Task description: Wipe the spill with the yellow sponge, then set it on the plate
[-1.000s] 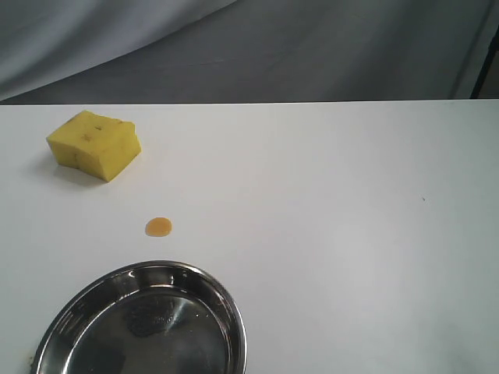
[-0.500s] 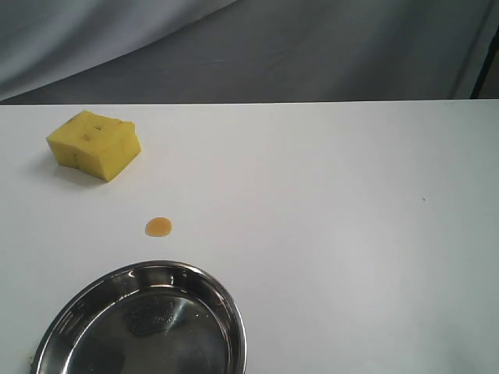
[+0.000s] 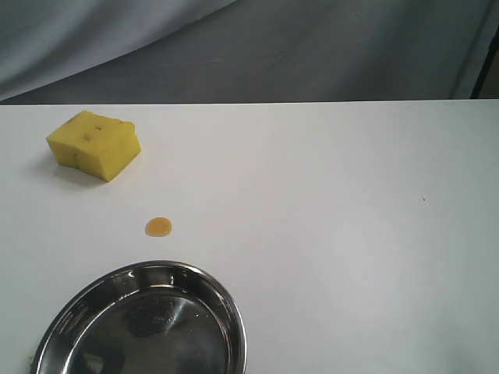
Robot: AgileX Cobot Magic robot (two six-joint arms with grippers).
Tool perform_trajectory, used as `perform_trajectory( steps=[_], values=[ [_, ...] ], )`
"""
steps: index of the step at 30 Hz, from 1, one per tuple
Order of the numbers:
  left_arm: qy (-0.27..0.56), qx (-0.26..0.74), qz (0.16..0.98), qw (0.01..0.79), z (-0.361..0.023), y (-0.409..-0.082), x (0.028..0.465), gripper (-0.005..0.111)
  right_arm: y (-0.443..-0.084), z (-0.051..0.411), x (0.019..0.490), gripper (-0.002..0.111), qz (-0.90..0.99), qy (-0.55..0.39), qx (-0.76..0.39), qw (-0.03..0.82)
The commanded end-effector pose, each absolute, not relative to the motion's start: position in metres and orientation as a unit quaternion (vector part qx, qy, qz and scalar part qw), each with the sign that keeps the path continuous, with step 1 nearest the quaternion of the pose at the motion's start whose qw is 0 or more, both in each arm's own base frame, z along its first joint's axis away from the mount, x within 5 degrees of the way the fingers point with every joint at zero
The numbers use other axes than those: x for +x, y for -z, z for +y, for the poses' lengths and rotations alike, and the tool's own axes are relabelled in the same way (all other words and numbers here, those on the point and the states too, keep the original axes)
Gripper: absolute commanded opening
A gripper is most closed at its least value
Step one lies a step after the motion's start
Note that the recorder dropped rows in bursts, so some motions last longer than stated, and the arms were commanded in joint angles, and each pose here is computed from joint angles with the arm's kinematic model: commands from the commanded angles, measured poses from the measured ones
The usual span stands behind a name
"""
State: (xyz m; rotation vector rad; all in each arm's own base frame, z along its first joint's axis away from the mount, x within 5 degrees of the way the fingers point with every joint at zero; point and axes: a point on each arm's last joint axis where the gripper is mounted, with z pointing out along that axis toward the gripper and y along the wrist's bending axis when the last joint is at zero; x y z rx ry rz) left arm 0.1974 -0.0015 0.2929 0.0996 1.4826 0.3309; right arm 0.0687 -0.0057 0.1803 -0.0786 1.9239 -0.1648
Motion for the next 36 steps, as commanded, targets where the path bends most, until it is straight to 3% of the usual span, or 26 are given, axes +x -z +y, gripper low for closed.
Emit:
perform_trajectory(
  steps=[1, 14, 24, 36],
  values=[
    [-0.152, 0.054, 0.687, 0.709, -0.005, -0.289, 0.218, 0.000, -0.179, -0.006, 0.069, 0.000, 0.819, 0.069, -0.030, 0.569],
    [-0.118, 0.157, 0.776, 0.600, -0.026, -0.260, 0.287, 0.000, -0.179, -0.006, 0.069, 0.000, 0.819, 0.069, -0.030, 0.569],
    [-0.122, 0.166, 0.766, 0.609, -0.032, -0.271, 0.321, 0.000, -0.179, -0.006, 0.069, 0.000, 0.819, 0.069, -0.030, 0.569],
    [-0.146, 0.153, 0.746, 0.631, -0.031, -0.257, 0.351, 0.000, -0.179, -0.006, 0.069, 0.000, 0.819, 0.069, -0.030, 0.569]
  ],
)
